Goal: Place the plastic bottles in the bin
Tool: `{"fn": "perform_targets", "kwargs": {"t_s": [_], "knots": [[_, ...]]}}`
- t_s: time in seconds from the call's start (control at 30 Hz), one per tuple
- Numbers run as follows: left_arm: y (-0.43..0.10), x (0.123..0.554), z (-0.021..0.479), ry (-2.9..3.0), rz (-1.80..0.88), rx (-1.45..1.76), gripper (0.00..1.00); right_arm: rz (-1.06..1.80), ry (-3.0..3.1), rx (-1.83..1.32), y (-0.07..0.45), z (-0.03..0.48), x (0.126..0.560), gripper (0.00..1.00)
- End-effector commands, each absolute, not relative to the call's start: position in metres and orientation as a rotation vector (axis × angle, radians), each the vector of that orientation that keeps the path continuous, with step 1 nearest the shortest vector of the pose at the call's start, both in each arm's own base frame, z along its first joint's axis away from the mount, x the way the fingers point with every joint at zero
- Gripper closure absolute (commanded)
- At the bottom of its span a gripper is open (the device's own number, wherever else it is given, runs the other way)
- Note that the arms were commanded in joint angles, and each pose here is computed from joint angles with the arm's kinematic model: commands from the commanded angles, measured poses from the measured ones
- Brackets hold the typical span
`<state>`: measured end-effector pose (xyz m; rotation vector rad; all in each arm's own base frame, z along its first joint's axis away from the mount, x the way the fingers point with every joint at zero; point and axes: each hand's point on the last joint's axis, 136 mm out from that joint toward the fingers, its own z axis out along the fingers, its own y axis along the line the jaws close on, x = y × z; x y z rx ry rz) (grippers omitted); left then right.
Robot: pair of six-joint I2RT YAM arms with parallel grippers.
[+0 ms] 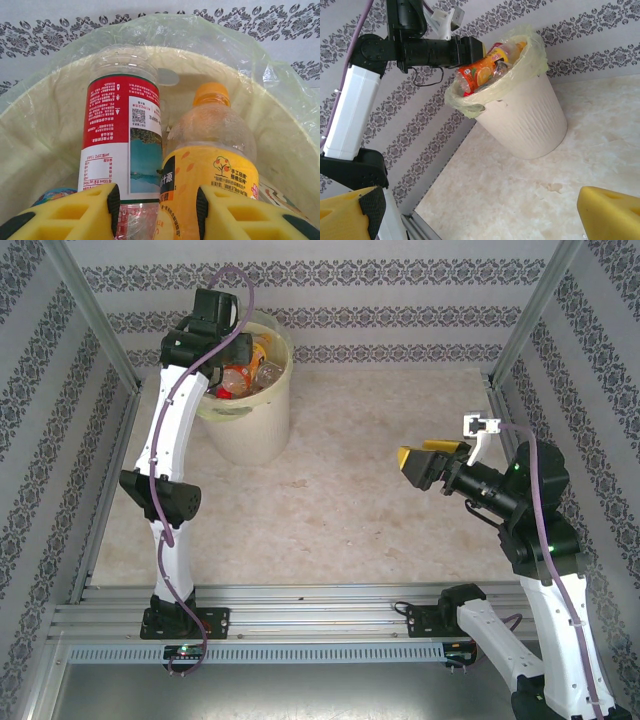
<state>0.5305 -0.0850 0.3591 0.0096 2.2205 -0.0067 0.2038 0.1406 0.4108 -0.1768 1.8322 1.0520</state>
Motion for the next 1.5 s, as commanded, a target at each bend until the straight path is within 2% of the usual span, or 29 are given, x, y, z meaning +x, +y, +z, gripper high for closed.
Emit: {"fn": "perform_targets", "kwargs": {"t_s": [0.0, 0.2, 0.5, 0.67, 0.8, 0.87, 1.23, 1.47], "knots": [[-0.085, 0.529, 0.372, 2.189, -0.008, 0.004, 0.54, 1.046, 1.836, -0.18, 0.142, 0.408, 0.204, 0.02], [-0.084, 0.515, 0.405, 2.118, -0.045, -0.016, 0.52, 1.044, 1.836, -0.176, 0.141, 0.408, 0.203, 0.02], [-0.09, 0.485, 0.436, 2.07, -0.126, 0.036, 0.36, 1.046, 1.835, -0.182, 0.141, 0.406, 0.2, 0.02], [-0.097, 0.458, 0.456, 1.999, -0.2, 0.091, 0.16, 1.02, 1.839, -0.21, 0.14, 0.402, 0.198, 0.02], [-0.104, 0.426, 0.465, 1.918, -0.258, 0.142, 0.05, 0.977, 1.844, -0.218, 0.137, 0.397, 0.198, 0.02], [-0.107, 0.406, 0.462, 1.889, -0.29, 0.175, 0.0, 0.943, 1.852, -0.205, 0.133, 0.393, 0.199, 0.02], [-0.111, 0.307, 0.388, 1.808, -0.469, 0.222, 0.0, 0.693, 1.909, -0.028, 0.097, 0.357, 0.224, 0.02], [-0.091, 0.275, 0.333, 1.854, -0.445, 0.122, 0.0, 0.662, 1.877, 0.048, 0.09, 0.33, 0.243, 0.02]]}}
